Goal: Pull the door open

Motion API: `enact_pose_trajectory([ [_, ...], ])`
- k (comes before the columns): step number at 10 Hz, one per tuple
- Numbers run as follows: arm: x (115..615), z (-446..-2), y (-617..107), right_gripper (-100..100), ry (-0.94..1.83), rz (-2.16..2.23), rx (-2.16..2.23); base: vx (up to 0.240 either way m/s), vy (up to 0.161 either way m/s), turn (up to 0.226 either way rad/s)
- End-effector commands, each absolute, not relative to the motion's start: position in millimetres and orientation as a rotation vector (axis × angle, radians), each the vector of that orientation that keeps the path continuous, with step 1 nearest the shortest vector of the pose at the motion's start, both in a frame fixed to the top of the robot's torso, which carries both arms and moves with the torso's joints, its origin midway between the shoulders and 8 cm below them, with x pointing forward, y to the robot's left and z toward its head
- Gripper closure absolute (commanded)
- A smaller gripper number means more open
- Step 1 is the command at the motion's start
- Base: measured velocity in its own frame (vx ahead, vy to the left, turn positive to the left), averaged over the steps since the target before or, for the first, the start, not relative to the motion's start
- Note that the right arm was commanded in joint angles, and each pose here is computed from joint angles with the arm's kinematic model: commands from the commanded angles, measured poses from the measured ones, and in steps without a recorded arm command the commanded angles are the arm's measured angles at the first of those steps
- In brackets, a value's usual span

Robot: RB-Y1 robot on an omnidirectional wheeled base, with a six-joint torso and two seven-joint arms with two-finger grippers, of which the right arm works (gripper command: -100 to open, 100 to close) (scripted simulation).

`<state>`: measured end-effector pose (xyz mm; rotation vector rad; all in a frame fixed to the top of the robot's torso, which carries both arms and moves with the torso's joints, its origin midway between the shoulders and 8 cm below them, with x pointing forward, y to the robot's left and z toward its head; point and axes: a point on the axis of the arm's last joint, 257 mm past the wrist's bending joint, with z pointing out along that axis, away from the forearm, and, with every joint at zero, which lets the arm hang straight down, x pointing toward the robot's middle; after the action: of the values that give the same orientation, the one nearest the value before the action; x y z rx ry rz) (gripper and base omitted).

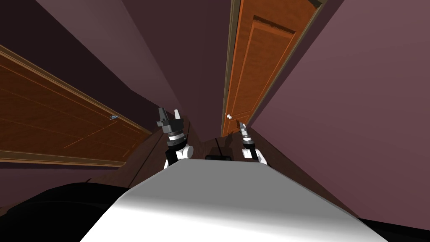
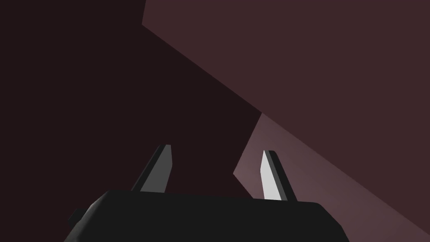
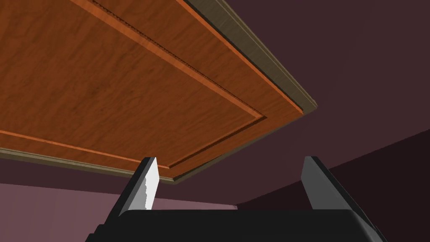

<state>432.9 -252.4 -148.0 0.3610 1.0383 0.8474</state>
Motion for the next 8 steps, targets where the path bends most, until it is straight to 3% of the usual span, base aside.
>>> enact_pose_trajectory([
  [1, 439, -160, -252, -100, 1.068, 0.8, 0.326, 0.097, -0.012, 0.033],
  [8, 447, -206, -256, -100, 1.169, 0.686, 0.258, 0.067, -0.015, 0.018],
])
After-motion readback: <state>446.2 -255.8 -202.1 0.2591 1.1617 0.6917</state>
